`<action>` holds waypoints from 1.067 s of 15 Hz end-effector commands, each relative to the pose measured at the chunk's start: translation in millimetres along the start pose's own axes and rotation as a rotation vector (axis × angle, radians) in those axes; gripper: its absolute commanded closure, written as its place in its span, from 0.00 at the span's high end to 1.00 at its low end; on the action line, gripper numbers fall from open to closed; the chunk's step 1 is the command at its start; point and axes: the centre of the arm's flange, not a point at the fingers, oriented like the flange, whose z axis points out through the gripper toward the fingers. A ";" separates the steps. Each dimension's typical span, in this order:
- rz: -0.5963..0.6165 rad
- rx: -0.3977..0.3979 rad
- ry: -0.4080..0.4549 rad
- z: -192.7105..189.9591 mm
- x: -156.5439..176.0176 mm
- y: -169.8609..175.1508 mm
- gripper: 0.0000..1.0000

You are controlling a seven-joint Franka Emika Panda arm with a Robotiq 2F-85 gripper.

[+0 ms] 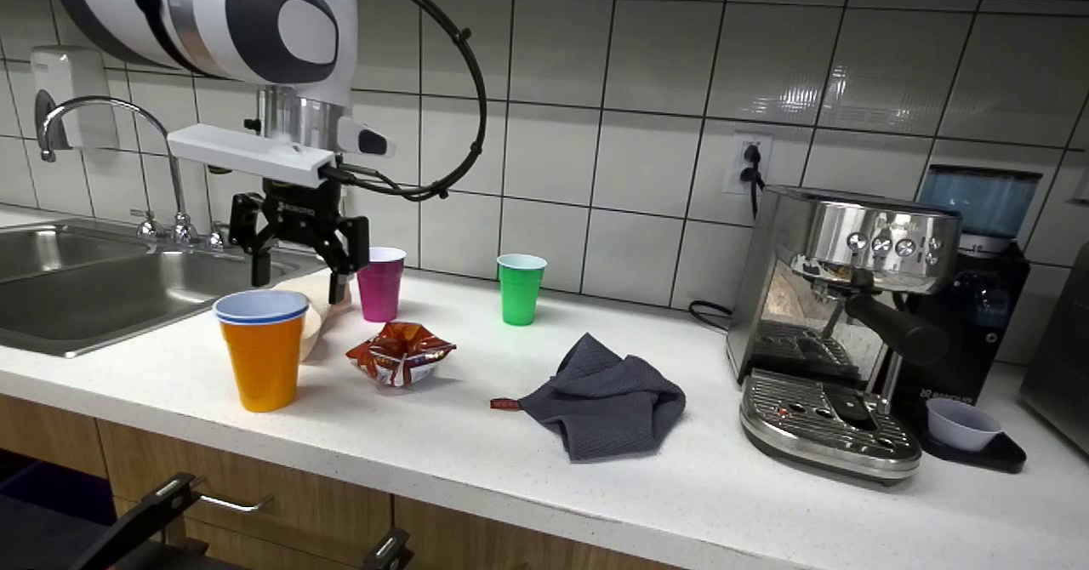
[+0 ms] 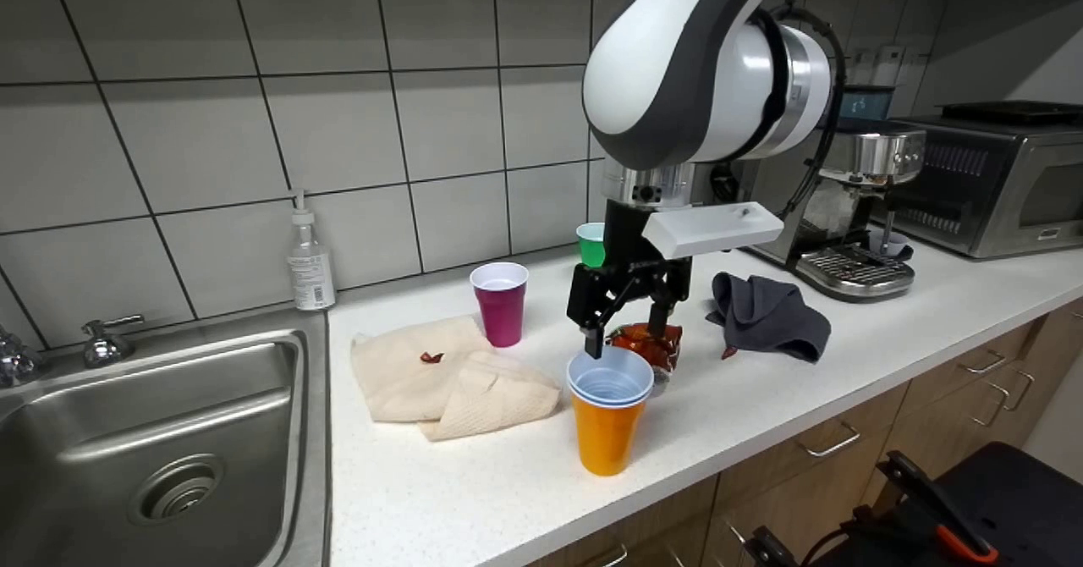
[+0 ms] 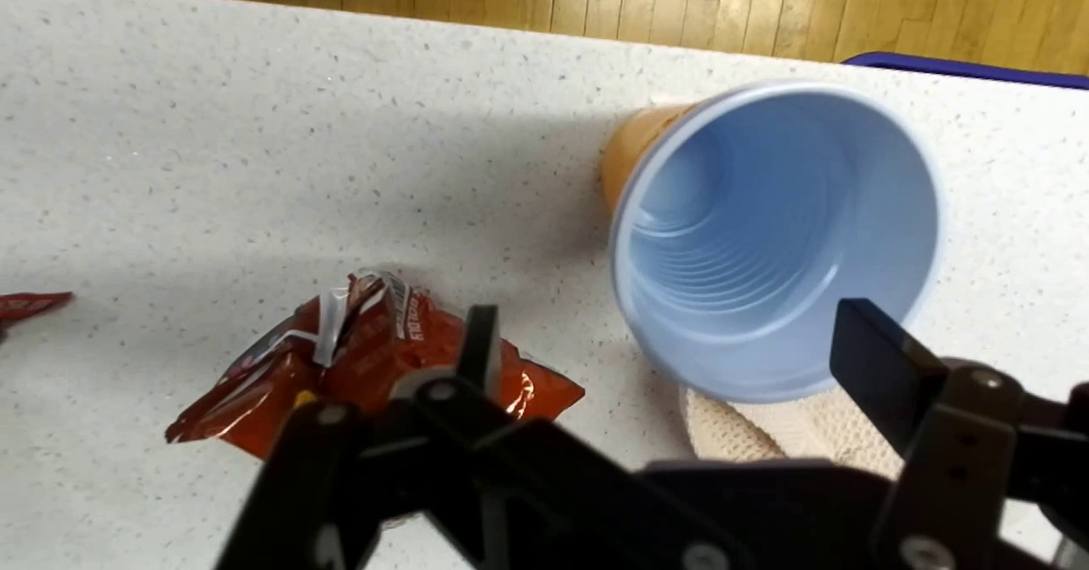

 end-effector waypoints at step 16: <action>0.210 -0.059 0.120 -53.1 55.1 74.5 1.00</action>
